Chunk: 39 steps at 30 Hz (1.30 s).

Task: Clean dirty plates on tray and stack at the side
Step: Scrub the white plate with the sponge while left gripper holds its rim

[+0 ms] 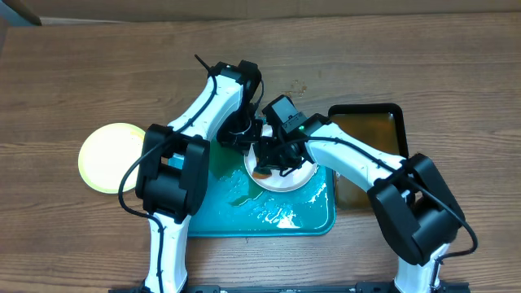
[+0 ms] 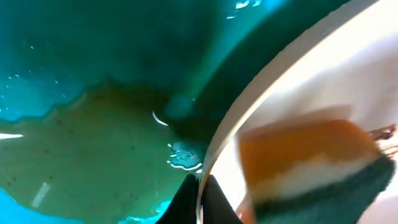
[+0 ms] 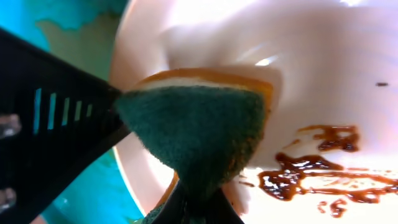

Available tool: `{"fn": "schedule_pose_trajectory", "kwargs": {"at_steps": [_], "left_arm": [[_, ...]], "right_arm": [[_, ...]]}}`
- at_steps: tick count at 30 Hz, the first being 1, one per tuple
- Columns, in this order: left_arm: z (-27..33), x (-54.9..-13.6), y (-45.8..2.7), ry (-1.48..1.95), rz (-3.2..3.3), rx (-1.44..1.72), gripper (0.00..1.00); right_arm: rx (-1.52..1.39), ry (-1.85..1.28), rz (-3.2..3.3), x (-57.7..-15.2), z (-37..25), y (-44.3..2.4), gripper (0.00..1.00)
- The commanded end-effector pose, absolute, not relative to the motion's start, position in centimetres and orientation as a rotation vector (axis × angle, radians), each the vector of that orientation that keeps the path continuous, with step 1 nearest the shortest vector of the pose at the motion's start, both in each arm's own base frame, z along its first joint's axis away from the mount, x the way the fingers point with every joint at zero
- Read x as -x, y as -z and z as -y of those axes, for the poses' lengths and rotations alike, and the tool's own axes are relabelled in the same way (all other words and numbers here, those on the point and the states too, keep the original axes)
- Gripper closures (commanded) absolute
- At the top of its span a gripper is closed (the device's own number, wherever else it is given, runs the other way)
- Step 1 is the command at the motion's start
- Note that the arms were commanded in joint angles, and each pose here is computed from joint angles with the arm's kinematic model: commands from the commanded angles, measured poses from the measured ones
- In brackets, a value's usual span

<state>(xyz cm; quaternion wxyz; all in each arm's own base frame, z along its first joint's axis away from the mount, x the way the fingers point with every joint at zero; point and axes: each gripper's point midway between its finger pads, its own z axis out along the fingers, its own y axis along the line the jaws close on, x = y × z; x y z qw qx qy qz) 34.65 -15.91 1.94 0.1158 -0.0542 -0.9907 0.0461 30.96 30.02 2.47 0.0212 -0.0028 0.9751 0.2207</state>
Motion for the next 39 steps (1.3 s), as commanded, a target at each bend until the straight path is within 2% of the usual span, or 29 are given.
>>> {"fn": "schedule_pose_trajectory", "kwargs": {"at_steps": [1,6,16,29,39], "left_arm": [[16.3,-34.2,-2.0,-0.165,2.883,0.131,0.96],[16.1,-34.1,-2.0,-0.146,2.881,0.132,0.96],[15.6,-34.4,-1.9,-0.106,2.896,0.136,0.96],[15.6,-34.4,-1.9,-0.106,2.895,0.138,0.96],[15.6,-34.4,-1.9,-0.107,2.895,0.136,0.96]], "right_arm": [[-0.012,-0.610,-3.076,-30.7,-29.5,-0.2,0.96],[-0.075,-0.400,-3.095,-31.3,-26.0,0.5,0.96],[-0.063,-0.217,-3.085,-32.4,-20.9,-0.8,0.96],[0.126,-0.347,-2.939,-33.1,-21.5,-7.7,0.96],[0.350,-0.315,-2.926,-32.5,-21.2,-6.7,0.96]]}}
